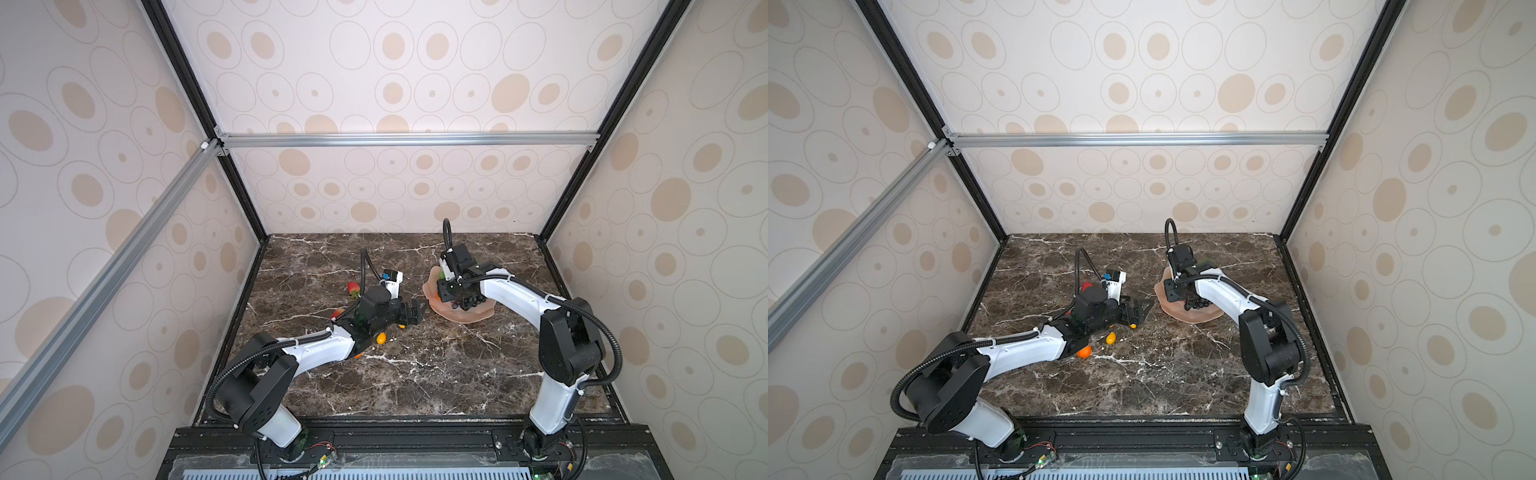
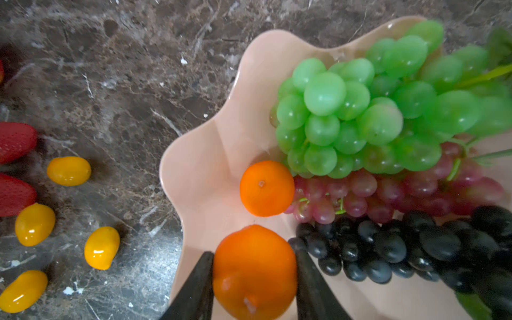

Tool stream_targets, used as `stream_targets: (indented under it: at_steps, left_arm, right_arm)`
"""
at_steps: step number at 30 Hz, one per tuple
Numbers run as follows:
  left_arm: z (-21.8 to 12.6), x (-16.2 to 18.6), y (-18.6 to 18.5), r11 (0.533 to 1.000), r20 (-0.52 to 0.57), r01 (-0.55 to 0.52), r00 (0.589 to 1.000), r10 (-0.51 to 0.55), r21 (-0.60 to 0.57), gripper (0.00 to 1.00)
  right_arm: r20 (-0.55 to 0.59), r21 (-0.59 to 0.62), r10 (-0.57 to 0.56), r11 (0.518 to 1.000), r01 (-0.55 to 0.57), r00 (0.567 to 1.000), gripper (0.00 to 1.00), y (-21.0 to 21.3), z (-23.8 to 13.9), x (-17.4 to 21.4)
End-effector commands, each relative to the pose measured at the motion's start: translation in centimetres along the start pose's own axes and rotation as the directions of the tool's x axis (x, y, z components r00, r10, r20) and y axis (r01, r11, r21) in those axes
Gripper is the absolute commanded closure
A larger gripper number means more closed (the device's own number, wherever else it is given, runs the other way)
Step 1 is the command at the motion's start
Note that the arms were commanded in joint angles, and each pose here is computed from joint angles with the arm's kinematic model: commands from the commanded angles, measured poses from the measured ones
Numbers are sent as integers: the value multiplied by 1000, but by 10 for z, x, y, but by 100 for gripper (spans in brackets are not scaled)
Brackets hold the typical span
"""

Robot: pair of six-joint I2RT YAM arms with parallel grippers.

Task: Place and organize the fake fruits in the fruit bowl
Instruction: 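Carry the orange with the right gripper to the pink bowl, then open the right gripper to drop the orange beside the first orange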

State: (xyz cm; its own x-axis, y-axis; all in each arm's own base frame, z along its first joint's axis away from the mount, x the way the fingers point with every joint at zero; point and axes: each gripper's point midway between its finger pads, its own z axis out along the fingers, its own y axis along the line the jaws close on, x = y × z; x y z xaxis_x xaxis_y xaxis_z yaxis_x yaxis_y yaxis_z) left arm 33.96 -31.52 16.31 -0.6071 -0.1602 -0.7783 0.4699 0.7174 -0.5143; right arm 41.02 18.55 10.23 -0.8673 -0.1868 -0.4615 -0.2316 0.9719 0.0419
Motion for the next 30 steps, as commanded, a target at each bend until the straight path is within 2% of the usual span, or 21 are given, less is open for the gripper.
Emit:
stream_targets:
  at_steps: [1,9,22,30]
  left_arm:
    - [2,-14,-13,999,34,4,999,-5,38,2]
    - [5,-12,-11,1000,22,13,1000,-14,27,2]
    - [4,-10,-9,1000,20,17,1000,-18,20,2]
    - [5,-10,-10,999,13,23,1000,-24,26,2]
  right_arm:
    - [-64,17,10,1000,-9,998,58,-3,6,14]
    - [-135,14,17,1000,-15,991,58,-2,24,28]
    - [-154,26,38,999,-34,987,56,-9,41,24]
    - [-157,19,45,999,-42,987,52,-8,45,23]
